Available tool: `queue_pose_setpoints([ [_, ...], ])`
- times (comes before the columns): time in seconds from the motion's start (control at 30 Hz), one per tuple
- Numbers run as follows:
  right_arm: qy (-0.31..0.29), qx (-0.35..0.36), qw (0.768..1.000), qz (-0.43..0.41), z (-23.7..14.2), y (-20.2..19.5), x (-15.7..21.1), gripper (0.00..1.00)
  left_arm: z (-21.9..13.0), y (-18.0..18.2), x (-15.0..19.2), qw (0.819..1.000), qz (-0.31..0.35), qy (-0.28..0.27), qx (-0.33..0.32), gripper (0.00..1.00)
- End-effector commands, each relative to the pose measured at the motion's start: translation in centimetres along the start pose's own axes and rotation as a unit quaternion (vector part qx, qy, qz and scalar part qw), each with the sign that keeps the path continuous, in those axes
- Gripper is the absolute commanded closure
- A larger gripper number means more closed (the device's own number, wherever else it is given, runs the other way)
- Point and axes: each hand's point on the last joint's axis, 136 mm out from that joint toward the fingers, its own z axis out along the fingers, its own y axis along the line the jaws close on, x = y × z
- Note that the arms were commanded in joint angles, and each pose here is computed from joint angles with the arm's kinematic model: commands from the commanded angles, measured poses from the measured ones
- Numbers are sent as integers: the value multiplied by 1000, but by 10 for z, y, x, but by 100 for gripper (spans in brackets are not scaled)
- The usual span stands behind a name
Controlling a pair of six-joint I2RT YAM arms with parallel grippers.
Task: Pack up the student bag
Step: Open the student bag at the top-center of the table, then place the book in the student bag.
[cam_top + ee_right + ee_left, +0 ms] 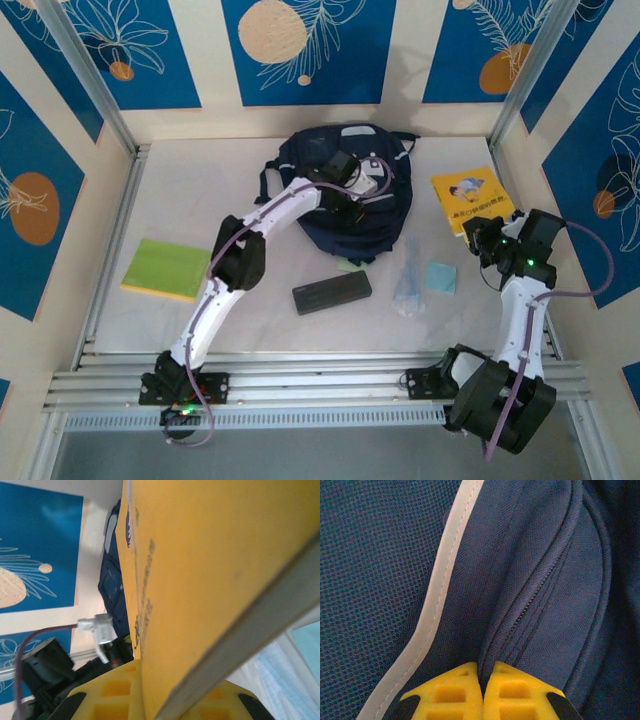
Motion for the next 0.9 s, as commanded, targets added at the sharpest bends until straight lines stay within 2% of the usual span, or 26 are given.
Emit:
queue_pose_setpoints([
  [0.0, -6, -12, 1000, -29, -5, 4, 2, 100, -92, -19, -66, 983, -105, -117, 97, 100],
  [0.1, 11, -18, 1000, -17, 2, -3, 12, 100, -128, -10, -92, 968, -138, -172, 117, 100],
  [0.2, 32, -22, 999, -19, 11, -5, 26, 100, -151, -3, -109, 959, -144, -211, 120, 100],
  [0.37, 76, -31, 996, -44, 33, 4, 60, 100, -165, -4, -123, 948, -152, -238, 143, 100],
  [0.53, 63, -2, 994, -84, 27, 15, 63, 100, -157, -5, -120, 951, -152, -230, 143, 100],
  [0.6, 48, 24, 994, -97, 19, 11, 58, 100, -146, -10, -113, 962, -121, -215, 117, 100],
  [0.67, 32, 48, 992, -109, 10, 7, 53, 100, -128, -15, -99, 980, -70, -177, 66, 100],
  [0.73, 20, 60, 991, -116, 2, 4, 49, 100, -115, -11, -89, 984, -75, -151, 56, 100],
  [0.87, 4, 50, 991, -121, -11, 10, 45, 100, -111, -8, -87, 981, -96, -149, 73, 100],
])
